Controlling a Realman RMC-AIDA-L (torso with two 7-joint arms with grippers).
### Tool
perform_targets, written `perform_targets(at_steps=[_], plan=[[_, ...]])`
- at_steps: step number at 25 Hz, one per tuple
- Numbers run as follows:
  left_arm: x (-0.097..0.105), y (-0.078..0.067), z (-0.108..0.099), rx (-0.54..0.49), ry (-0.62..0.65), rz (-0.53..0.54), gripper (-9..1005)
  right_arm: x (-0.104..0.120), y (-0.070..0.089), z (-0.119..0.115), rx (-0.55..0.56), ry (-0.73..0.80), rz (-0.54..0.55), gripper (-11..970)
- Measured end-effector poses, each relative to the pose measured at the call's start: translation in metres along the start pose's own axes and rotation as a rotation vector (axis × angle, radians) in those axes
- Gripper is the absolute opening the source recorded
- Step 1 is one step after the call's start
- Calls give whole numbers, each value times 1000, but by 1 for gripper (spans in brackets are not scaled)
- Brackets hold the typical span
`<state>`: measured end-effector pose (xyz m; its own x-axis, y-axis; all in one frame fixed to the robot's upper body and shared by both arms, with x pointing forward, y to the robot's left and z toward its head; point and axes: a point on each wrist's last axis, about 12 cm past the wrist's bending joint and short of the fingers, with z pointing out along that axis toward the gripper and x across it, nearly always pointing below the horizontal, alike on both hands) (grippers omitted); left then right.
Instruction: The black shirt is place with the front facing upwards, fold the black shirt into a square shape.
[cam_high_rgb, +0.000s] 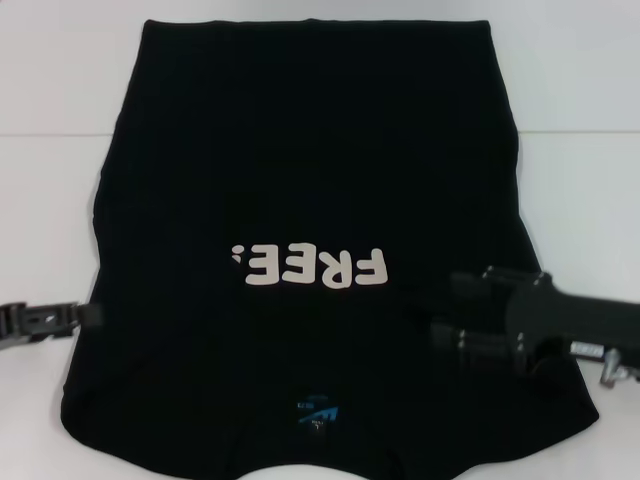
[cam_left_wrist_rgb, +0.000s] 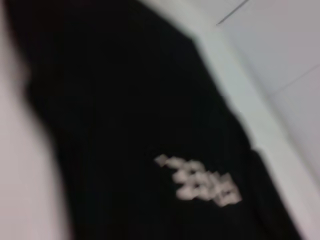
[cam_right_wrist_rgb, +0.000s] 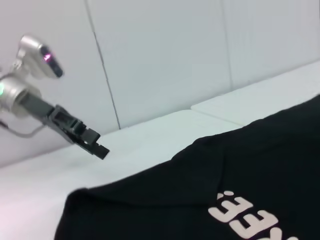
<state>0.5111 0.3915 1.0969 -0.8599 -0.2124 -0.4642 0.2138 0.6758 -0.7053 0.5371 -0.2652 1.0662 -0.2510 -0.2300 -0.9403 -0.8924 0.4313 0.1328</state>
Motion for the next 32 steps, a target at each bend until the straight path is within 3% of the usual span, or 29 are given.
perform_targets(at_steps=[6,16,32], plan=[[-14,3,-13,-126,118,-109,735,18,7,10,14,9,-88,787],[-15,4,-6,-227,266,-235,736,17,5,13,29,-5,-93,787],[-10,-2,13,-181,320,-204,735,17,4,12,39,-6,-92,788]])
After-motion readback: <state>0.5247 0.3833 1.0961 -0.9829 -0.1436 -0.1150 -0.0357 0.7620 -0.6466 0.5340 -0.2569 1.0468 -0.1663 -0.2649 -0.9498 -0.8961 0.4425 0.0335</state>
